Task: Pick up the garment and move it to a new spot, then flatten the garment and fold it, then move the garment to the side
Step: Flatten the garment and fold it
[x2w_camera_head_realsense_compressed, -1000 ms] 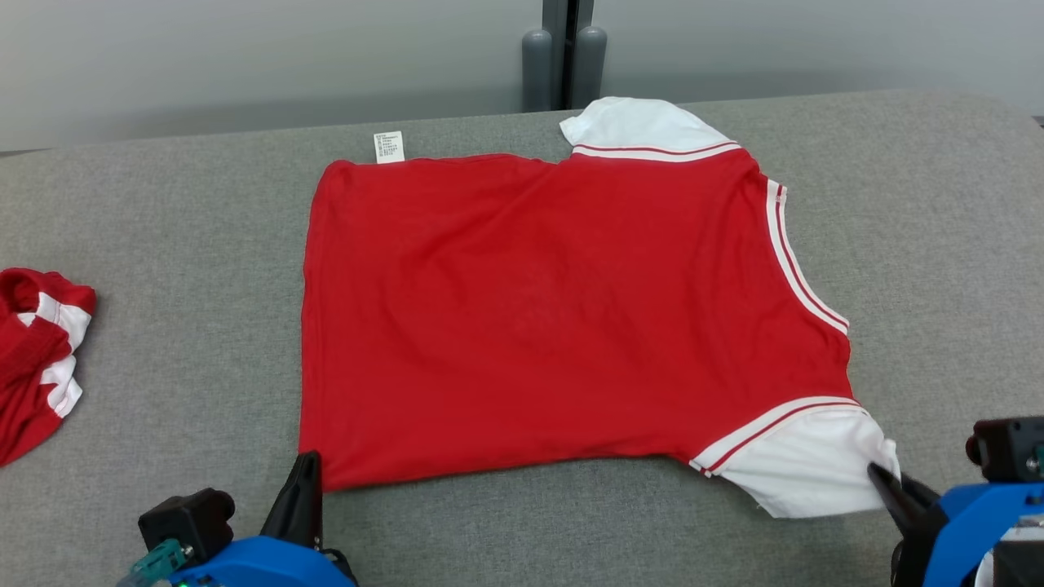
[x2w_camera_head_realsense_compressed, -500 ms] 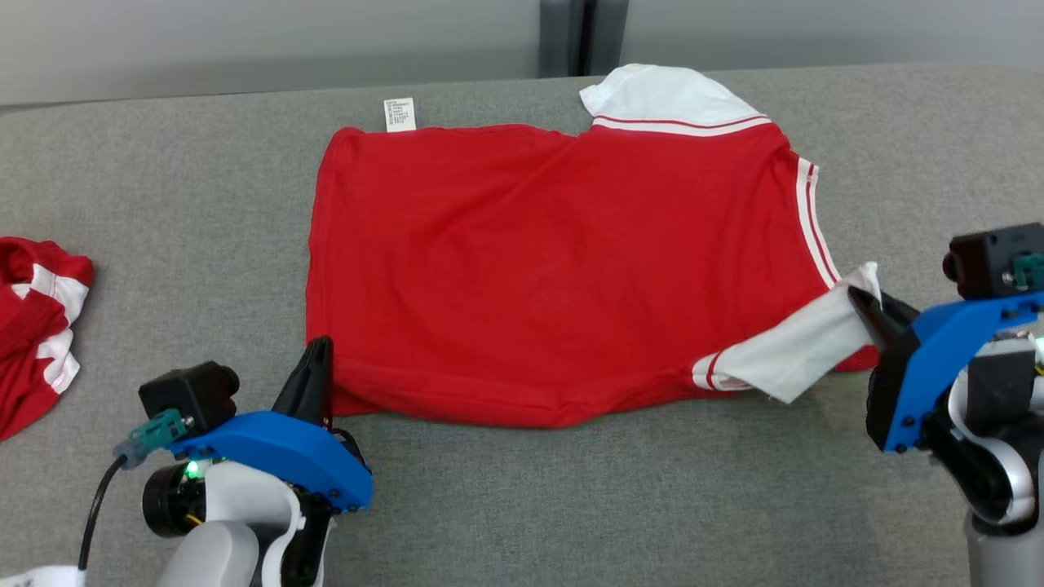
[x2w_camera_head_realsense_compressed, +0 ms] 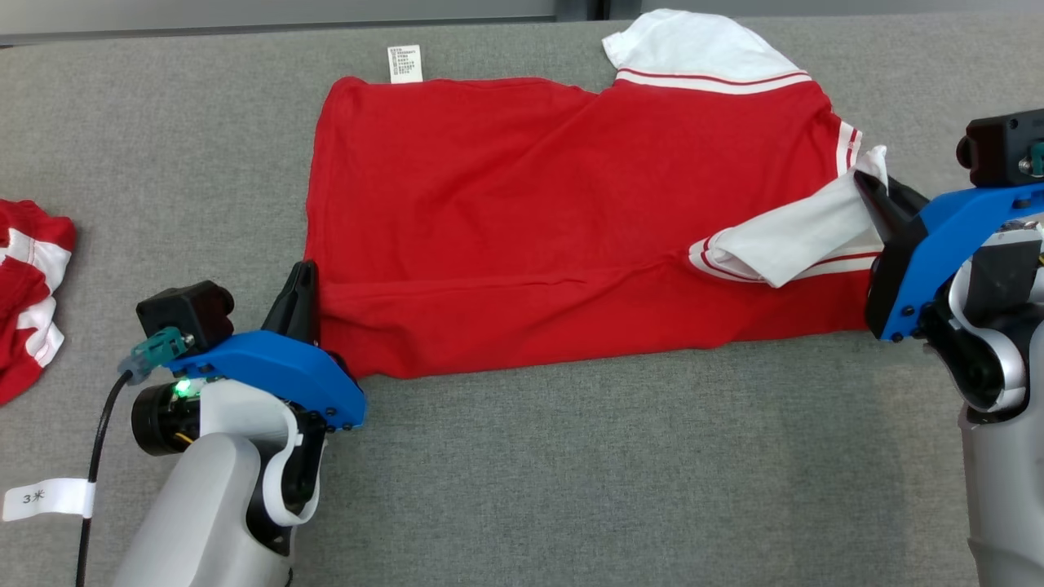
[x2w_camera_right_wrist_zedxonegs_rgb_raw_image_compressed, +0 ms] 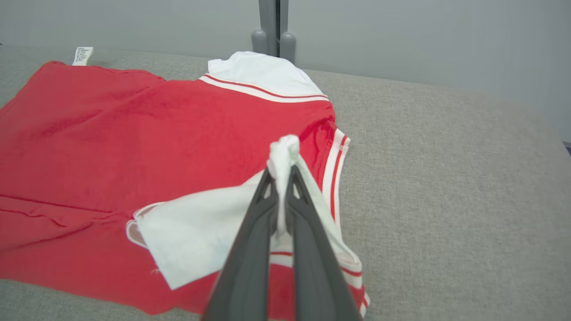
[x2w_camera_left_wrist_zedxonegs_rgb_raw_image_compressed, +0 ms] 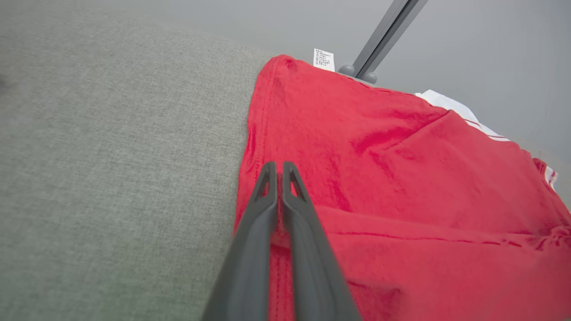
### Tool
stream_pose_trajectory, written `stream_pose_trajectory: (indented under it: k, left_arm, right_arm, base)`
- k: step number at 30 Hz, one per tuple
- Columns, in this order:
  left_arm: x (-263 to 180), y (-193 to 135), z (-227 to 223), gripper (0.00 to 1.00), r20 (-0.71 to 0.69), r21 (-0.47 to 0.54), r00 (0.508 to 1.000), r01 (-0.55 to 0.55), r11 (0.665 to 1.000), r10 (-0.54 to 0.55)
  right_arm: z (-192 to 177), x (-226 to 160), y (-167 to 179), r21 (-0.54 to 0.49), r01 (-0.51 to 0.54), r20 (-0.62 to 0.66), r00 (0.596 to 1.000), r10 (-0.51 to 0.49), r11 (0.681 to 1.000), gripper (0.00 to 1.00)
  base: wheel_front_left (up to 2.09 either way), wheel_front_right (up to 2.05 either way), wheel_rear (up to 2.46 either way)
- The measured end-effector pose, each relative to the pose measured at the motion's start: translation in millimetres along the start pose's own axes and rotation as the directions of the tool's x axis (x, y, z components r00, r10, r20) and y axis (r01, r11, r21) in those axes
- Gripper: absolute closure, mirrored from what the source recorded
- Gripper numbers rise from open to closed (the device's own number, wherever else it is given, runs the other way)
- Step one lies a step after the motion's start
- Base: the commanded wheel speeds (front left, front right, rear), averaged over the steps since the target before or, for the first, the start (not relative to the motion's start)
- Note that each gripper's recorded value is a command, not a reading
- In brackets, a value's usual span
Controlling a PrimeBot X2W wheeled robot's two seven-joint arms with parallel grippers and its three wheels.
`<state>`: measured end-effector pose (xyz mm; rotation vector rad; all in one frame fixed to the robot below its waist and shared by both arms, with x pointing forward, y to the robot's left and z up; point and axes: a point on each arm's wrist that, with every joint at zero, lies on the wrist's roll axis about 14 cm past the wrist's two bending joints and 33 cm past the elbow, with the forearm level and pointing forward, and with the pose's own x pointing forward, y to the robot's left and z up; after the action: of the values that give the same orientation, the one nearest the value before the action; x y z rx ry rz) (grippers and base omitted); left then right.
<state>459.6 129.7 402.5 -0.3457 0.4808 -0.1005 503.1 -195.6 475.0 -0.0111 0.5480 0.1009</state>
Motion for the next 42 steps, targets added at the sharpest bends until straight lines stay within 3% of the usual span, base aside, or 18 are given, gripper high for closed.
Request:
stream_pose_trajectory:
  k: [5,6,7,8,9,19,27,35,36,37,38,42]
  left_arm:
    - [10,3,-3,1.0,0.004,-0.001,1.0,-0.016,1.0,0.016]
    - [11,5,-2,1.0,0.01,0.002,1.0,-0.021,1.0,0.021]
    - [12,5,-3,0.88,0.012,0.006,1.0,-0.022,1.0,0.022]
    - [13,4,-4,0.51,0.009,0.006,1.0,-0.019,1.0,0.018]
    - [14,3,-4,0.0,0.012,0.004,1.0,-0.016,1.0,0.016]
    - [-4,7,-1,0.0,0.046,0.08,0.999,-0.024,0.997,0.021]
    - [-27,6,-29,0.0,-0.035,0.168,0.999,-0.001,0.986,0.007]
    - [-20,20,-53,0.0,-0.114,0.202,0.99,-0.056,0.978,0.08]
    - [-18,20,-56,0.19,-0.129,0.199,0.988,-0.057,0.978,0.083]
    - [-16,19,-59,0.19,-0.137,0.194,0.987,-0.056,0.979,0.084]
    - [-14,19,-60,1.0,-0.141,0.193,0.987,-0.055,0.98,0.083]
    - [-7,16,-62,1.0,-0.149,0.176,0.986,-0.042,0.984,0.069]
  right_arm:
    - [1,14,-2,-0.004,0.003,0.01,1.0,-0.003,1.0,1.0]
    - [1,16,-2,-0.003,0.003,0.012,1.0,-0.002,1.0,0.84]
    - [2,18,-2,0.002,0.001,0.018,1.0,-0.001,1.0,0.0]
    - [3,20,-1,0.009,-0.002,0.027,1.0,0.002,1.0,0.0]
    - [4,21,0,0.009,-0.005,0.032,0.999,0.005,1.0,0.0]
    - [23,5,7,0.025,-0.034,0.122,0.992,0.031,0.999,0.0]
    - [-17,-23,-12,0.08,0.029,0.035,0.999,-0.032,0.996,0.0]
    - [-60,-19,-35,0.114,0.125,-0.058,0.991,-0.119,0.986,0.0]
    - [-65,-18,-36,0.123,0.132,-0.066,0.99,-0.125,0.984,0.0]
    - [-69,-16,-37,0.124,0.14,-0.078,0.988,-0.131,0.982,0.0]
    - [-72,-15,-39,0.13,0.149,-0.082,0.987,-0.139,0.98,0.0]
    - [-83,-9,-45,0.157,0.177,-0.107,0.981,-0.161,0.972,0.0]
  base:
    - [0.0,0.0,0.0]
    - [0.0,0.0,0.0]
    - [0.0,0.0,0.0]
    - [0.0,0.0,0.0]
    - [0.0,0.0,0.0]
    - [0.0,0.0,0.0]
    - [0.0,0.0,0.0]
    - [0.0,0.0,0.0]
    - [0.0,0.0,0.0]
    - [0.0,0.0,0.0]
    - [0.0,0.0,0.0]
    - [0.0,0.0,0.0]
